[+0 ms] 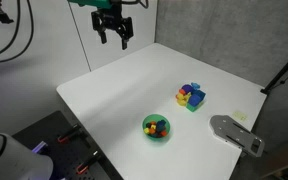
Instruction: Remove a blue block from the green bowl and put it on the worktop
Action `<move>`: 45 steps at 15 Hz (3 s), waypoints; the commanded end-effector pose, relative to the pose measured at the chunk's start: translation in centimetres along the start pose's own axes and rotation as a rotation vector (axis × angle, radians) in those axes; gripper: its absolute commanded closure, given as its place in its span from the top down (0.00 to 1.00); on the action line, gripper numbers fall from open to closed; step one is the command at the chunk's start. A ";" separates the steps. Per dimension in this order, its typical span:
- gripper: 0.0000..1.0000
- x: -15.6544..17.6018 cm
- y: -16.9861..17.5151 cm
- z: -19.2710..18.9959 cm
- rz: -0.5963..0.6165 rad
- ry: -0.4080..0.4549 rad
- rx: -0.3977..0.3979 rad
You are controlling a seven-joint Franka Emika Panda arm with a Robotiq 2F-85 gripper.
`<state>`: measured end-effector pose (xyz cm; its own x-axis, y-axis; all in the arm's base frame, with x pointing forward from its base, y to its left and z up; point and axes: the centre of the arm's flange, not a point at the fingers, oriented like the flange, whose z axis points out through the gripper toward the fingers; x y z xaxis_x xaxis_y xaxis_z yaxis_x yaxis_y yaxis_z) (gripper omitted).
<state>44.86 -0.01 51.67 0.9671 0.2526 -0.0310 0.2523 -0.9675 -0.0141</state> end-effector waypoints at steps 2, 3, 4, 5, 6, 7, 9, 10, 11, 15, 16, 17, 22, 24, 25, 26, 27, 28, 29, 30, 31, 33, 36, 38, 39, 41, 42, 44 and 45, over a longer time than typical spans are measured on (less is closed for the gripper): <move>1.00 0.0 0.0 -0.1 0.000 0.003 -0.001; 1.00 0.0 0.0 -0.1 0.000 0.003 -0.001; 1.00 0.0 0.0 -0.1 0.000 0.003 -0.001; 1.00 0.0 0.0 -0.1 0.000 0.003 -0.001; 1.00 0.0 0.0 -0.1 0.000 0.003 -0.001; 1.00 0.0 0.0 -0.1 0.000 0.003 -0.001; 1.00 0.0 0.0 -0.1 0.000 0.003 -0.001; 1.00 0.7 0.1 0.4 0.014 0.002 -0.008; 1.00 1.2 0.2 1.0 0.022 0.003 -0.009; 1.00 3.0 1.1 4.1 0.053 0.023 -0.014; 1.00 3.4 1.6 5.3 0.060 0.022 -0.017; 1.00 3.8 2.0 6.4 0.067 0.023 -0.021; 1.00 5.3 5.4 12.8 0.107 0.003 -0.026; 1.00 5.8 7.0 15.2 0.125 -0.015 -0.026; 1.00 6.0 7.8 16.5 0.135 -0.026 -0.031; 1.00 6.2 8.5 17.6 0.143 -0.039 -0.035; 1.00 6.2 9.2 18.8 0.147 -0.052 -0.044; 1.00 6.1 9.8 20.0 0.151 -0.064 -0.056; 1.00 6.0 10.4 21.4 0.154 -0.072 -0.073; 1.00 6.0 11.0 22.7 0.156 -0.080 -0.089; 1.00 5.9 11.7 24.1 0.161 -0.083 -0.108; 1.00 5.9 13.2 26.4 0.199 -0.096 -0.129; 1.00 5.7 15.3 29.5 0.302 -0.113 -0.152; 1.00 5.6 16.7 30.9 0.383 -0.122 -0.148; 1.00 5.6 17.3 31.4 0.418 -0.126 -0.143; 1.00 5.7 18.0 31.6 0.463 -0.139 -0.125; 1.00 4.6 16.9 31.8 0.407 -0.140 -0.136; 1.00 4.6 17.1 32.2 0.411 -0.145 -0.134; 1.00 4.6 17.0 32.3 0.410 -0.146 -0.134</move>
<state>52.53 -15.14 19.03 0.9755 -0.1627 -0.1479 -0.1392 -0.9777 0.1574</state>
